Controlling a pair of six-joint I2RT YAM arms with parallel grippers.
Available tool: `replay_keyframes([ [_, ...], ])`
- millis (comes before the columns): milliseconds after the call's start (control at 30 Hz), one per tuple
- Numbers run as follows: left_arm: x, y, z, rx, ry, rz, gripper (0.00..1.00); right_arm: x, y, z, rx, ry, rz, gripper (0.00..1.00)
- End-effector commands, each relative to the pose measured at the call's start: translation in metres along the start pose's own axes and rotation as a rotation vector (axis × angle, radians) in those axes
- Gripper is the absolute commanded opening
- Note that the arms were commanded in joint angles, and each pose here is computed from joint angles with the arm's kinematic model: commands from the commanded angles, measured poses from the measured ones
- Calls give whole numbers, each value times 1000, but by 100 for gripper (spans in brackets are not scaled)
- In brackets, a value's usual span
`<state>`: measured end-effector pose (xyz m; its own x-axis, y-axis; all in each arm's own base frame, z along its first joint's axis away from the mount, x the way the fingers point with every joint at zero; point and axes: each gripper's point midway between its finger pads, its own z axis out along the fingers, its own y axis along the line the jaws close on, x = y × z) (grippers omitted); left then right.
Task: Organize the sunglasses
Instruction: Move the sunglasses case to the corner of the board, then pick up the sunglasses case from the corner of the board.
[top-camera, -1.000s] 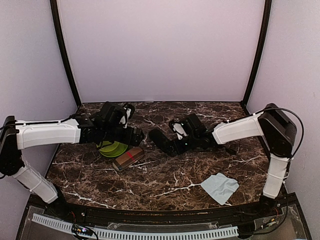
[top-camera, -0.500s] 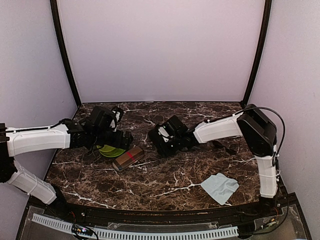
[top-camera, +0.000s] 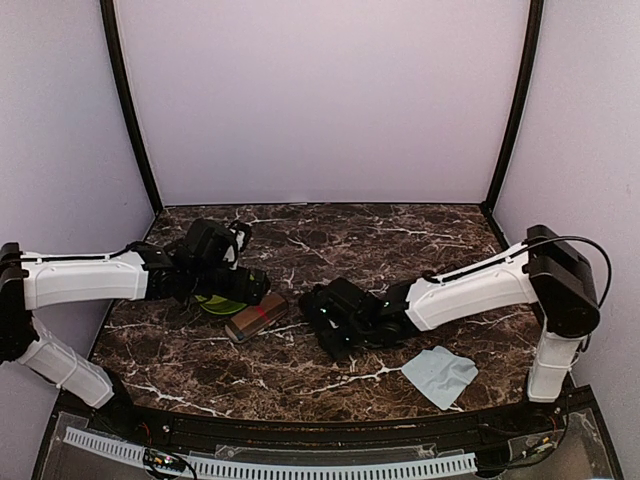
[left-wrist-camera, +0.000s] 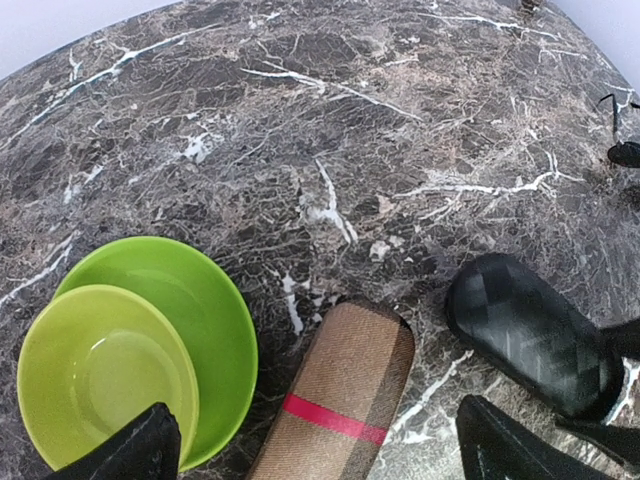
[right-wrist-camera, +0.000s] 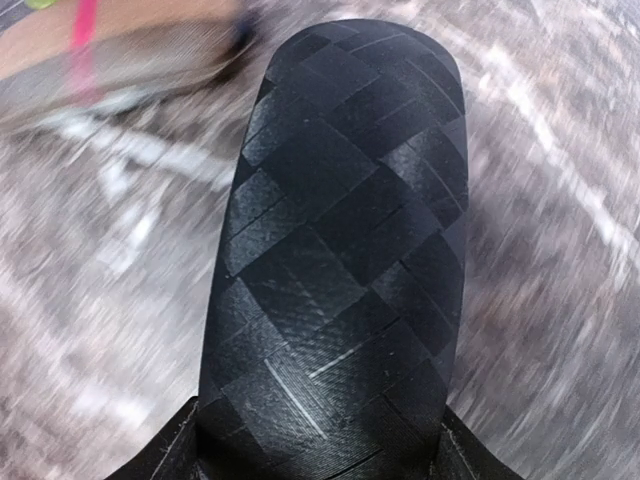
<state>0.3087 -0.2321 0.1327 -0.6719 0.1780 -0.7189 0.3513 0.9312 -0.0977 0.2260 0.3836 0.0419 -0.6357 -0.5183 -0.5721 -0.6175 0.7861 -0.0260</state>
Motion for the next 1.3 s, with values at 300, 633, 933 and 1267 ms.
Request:
replay_keyframes([
  [300, 14, -22, 4, 139, 49, -30, 99, 54, 44, -52, -280, -28, 106, 40],
  [633, 27, -24, 4, 153, 59, -25, 98, 46, 67, -84, -541, -66, 59, 36],
  [933, 31, -30, 7, 161, 66, -10, 98, 38, 65, -99, -675, -102, 111, 34],
  [1267, 43, -62, 2, 287, 47, 50, 97, 34, 56, -97, -698, -125, 167, 34],
])
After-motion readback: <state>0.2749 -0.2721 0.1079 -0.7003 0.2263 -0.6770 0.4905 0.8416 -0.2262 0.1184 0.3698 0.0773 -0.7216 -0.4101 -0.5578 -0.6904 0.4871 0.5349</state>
